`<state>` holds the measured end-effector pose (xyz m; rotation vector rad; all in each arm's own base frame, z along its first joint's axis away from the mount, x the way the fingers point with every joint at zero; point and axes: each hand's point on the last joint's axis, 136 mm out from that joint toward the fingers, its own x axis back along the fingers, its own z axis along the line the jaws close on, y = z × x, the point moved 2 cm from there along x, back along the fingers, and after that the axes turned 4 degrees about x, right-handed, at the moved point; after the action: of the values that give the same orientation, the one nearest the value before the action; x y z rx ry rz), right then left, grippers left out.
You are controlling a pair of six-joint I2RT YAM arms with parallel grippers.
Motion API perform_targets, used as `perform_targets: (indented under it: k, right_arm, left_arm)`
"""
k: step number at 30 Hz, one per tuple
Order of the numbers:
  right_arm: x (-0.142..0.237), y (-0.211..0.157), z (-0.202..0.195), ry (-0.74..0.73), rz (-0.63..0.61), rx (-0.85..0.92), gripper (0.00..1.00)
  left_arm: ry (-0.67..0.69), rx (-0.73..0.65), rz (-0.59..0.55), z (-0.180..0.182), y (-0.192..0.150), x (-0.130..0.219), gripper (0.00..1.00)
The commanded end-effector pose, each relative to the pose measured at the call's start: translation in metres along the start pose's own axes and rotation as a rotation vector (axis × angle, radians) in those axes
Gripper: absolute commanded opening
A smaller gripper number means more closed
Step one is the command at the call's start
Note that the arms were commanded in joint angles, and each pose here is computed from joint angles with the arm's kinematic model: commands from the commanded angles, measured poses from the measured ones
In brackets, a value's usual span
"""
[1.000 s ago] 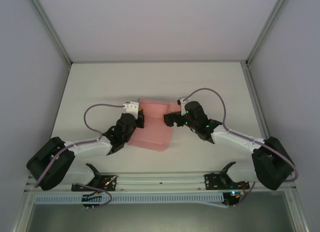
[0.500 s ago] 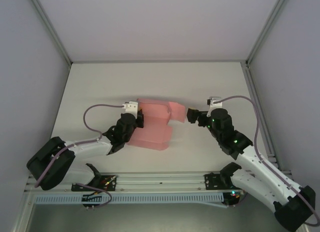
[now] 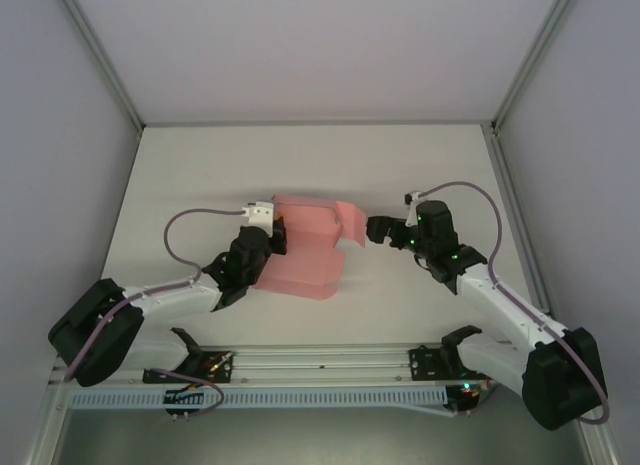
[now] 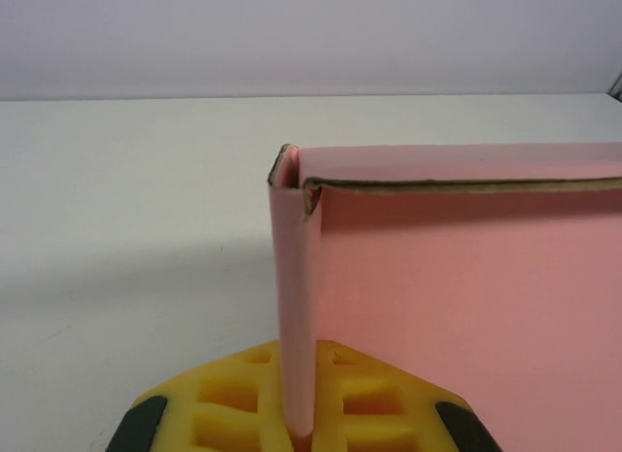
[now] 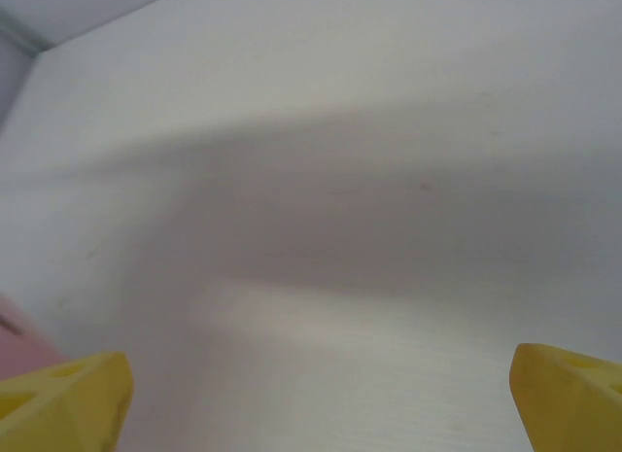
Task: Assemble paper box
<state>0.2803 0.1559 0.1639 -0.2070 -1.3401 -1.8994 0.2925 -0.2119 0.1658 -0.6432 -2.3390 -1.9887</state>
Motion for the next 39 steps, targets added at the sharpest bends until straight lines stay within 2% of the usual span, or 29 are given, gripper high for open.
perform_targets:
  k: [1, 9, 16, 23, 29, 35, 39]
  right_arm:
    - [-0.006, 0.000, 0.044, 0.240, -0.012, 0.061, 1.00]
    - [-0.034, -0.015, 0.081, 0.319, 0.026, 0.122, 1.00]
    - [-0.054, -0.014, 0.079, 0.235, 0.051, 0.119, 0.97]
    - [-0.017, -0.010, 0.057, 0.099, 0.007, 0.171, 0.98]
    - [0.017, -0.018, 0.032, -0.019, -0.014, 0.171, 0.98]
    - [0.028, -0.018, 0.039, 0.046, -0.034, 0.222, 0.95]
    - [0.023, -0.014, 0.055, 0.159, -0.036, 0.241, 0.90]
  left_arm:
    - [-0.008, 0.006, -0.013, -0.003, 0.006, -0.003, 0.00]
    - [-0.027, 0.014, -0.002, -0.007, 0.005, -0.004, 0.00]
    - [-0.026, 0.021, 0.001, -0.006, 0.006, -0.001, 0.00]
    - [0.040, 0.010, -0.002, 0.005, 0.007, 0.000, 0.00]
    - [0.035, 0.010, -0.011, 0.004, 0.012, 0.002, 0.00]
    - [0.024, 0.012, -0.011, 0.002, 0.013, 0.003, 0.00]
    - [0.013, 0.008, -0.009, 0.000, 0.013, 0.003, 0.00]
